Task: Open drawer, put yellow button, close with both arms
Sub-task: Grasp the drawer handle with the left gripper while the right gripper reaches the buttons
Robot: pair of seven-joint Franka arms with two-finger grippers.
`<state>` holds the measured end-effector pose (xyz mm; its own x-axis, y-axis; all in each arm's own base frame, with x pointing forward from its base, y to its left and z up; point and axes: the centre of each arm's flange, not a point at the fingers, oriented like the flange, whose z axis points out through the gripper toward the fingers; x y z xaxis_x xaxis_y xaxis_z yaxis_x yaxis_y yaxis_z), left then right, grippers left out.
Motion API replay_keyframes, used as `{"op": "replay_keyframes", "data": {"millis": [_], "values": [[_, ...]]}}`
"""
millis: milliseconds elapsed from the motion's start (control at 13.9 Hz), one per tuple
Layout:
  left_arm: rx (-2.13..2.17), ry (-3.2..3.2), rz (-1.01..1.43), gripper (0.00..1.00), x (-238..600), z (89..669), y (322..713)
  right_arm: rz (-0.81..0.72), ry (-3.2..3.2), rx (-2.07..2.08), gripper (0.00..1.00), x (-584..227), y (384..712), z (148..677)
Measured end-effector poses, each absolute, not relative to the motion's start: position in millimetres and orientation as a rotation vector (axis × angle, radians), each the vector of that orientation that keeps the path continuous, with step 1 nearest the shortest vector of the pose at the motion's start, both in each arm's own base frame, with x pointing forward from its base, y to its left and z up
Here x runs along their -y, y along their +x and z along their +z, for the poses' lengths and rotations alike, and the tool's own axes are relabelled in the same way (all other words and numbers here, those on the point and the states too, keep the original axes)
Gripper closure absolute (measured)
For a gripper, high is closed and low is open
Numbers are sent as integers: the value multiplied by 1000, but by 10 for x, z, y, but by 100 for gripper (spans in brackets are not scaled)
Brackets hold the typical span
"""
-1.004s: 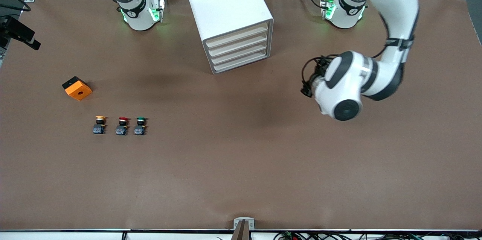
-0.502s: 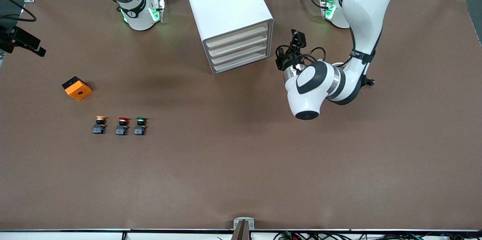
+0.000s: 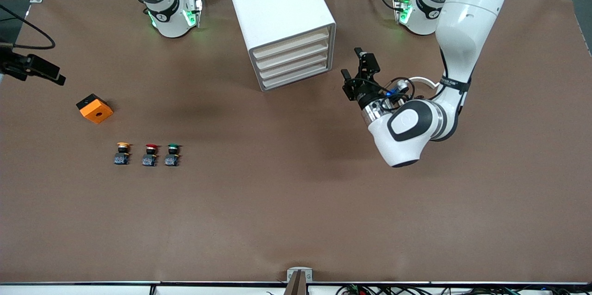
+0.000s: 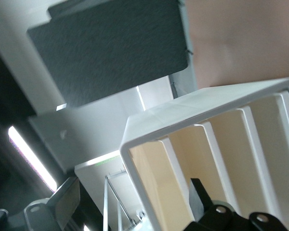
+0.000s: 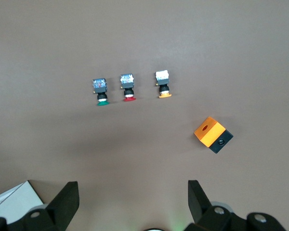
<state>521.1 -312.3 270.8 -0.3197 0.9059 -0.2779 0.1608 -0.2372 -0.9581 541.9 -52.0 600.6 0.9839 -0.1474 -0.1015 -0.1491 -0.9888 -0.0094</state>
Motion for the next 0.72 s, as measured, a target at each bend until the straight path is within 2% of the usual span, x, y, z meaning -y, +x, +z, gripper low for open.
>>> {"op": "replay_keyframes", "data": {"millis": [287, 717], "values": [[1428, -1144, 1546, 0, 3204, 2361, 5138, 198, -3115, -246, 0, 572, 5677, 5641], [1368, -1053, 1479, 0, 3814, 2257, 4801, 183, -3112, -314, 0, 834, 5826, 5077]]}}
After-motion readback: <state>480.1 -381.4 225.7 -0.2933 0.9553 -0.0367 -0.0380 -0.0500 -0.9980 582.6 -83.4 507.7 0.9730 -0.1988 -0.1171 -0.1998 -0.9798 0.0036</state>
